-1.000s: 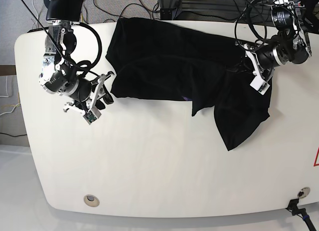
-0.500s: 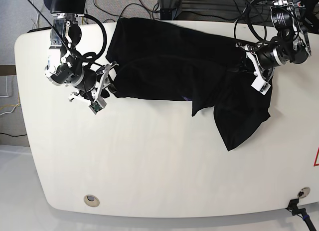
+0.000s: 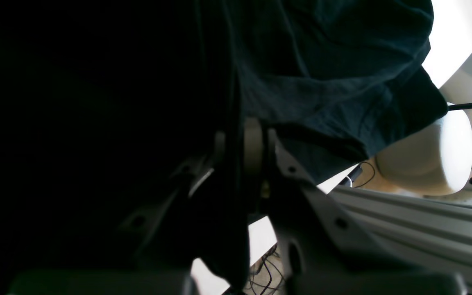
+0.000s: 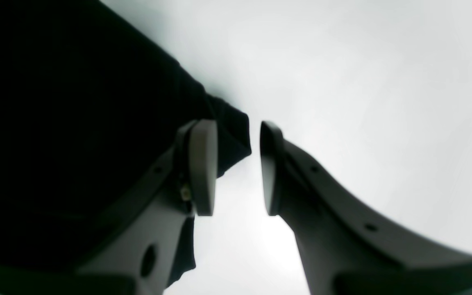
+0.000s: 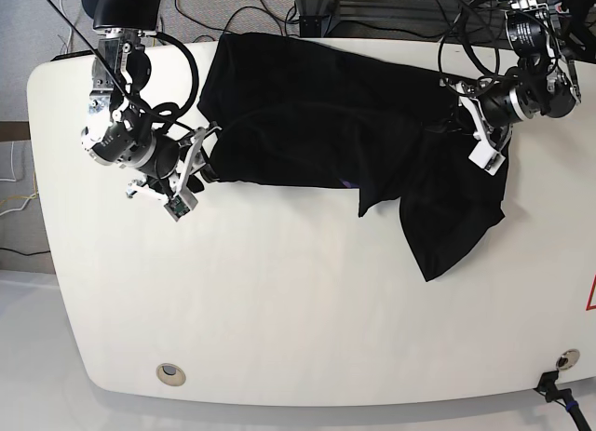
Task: Fold the T-shirt properly
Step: 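Grasp the shirt band with the left gripper and pull it toward the right gripper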
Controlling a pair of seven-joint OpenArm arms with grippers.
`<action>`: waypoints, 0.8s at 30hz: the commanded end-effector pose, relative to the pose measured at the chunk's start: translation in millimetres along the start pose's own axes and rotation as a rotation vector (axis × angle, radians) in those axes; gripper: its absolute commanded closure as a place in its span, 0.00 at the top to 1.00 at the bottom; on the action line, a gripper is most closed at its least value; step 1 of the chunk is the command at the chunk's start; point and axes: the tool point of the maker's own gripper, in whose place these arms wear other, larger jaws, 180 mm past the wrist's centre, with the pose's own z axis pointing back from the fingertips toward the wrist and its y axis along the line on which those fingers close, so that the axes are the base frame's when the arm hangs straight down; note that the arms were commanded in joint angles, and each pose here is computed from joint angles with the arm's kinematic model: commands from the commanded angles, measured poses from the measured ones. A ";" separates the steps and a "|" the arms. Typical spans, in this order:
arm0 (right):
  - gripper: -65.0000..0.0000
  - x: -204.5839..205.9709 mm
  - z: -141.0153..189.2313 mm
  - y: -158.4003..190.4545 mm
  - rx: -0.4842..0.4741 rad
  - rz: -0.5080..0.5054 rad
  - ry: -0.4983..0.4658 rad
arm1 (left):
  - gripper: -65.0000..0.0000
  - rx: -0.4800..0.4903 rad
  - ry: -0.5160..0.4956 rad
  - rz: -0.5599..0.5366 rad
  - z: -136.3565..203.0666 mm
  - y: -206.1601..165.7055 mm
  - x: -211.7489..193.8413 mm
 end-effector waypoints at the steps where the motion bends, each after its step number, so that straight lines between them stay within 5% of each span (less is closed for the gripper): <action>1: 0.27 14.5 5.9 -4.7 -0.012 0.023 -0.049 | 0.04 -0.013 -0.029 -0.048 5.7 -10.3 9.6; 9: 0.27 17.0 3.1 0.7 0.000 0.011 -0.060 | 0.04 -0.091 0.013 -0.074 -7.4 -42.8 -5.0; 24: 0.27 14.9 2.3 3.1 0.005 0.007 -0.056 | 0.08 -0.074 0.043 -0.121 -2.5 -35.4 -2.1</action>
